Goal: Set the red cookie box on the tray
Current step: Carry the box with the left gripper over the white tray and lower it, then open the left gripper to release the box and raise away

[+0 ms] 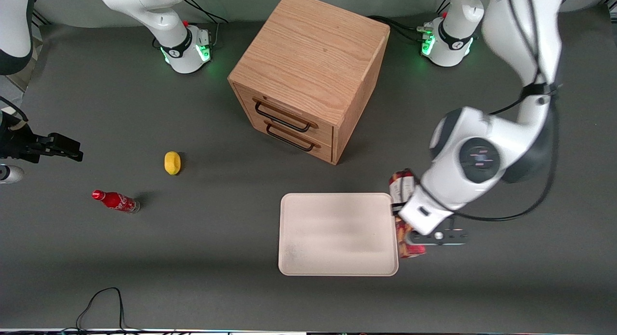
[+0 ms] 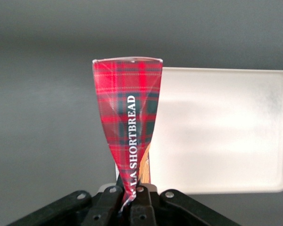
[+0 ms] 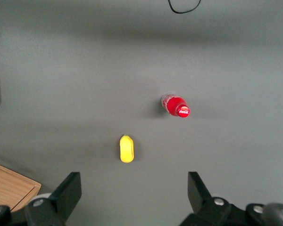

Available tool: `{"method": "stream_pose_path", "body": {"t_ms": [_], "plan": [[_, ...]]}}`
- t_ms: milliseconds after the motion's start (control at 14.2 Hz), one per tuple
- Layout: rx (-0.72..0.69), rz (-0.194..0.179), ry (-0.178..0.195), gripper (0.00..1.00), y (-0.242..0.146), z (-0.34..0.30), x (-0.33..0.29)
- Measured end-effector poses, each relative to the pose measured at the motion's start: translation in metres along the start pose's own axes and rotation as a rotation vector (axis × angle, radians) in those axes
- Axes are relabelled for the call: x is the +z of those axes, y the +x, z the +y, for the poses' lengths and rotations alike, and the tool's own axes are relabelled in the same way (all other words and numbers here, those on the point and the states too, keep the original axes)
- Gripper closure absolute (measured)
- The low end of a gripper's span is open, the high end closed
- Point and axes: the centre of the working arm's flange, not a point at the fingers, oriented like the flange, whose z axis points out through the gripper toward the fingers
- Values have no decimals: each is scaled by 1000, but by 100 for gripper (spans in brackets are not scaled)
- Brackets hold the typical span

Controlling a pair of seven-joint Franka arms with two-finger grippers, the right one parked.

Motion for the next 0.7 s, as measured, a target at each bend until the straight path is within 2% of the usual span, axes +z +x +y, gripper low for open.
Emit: {"method": "stream_pose_path", "body": {"t_ms": [141,423,704], "plan": [[1,18,-16,96,-3,8,45],[16,-1,-9,96,-11,6,116],[21,-10,-8,96,-16,5,140]]}}
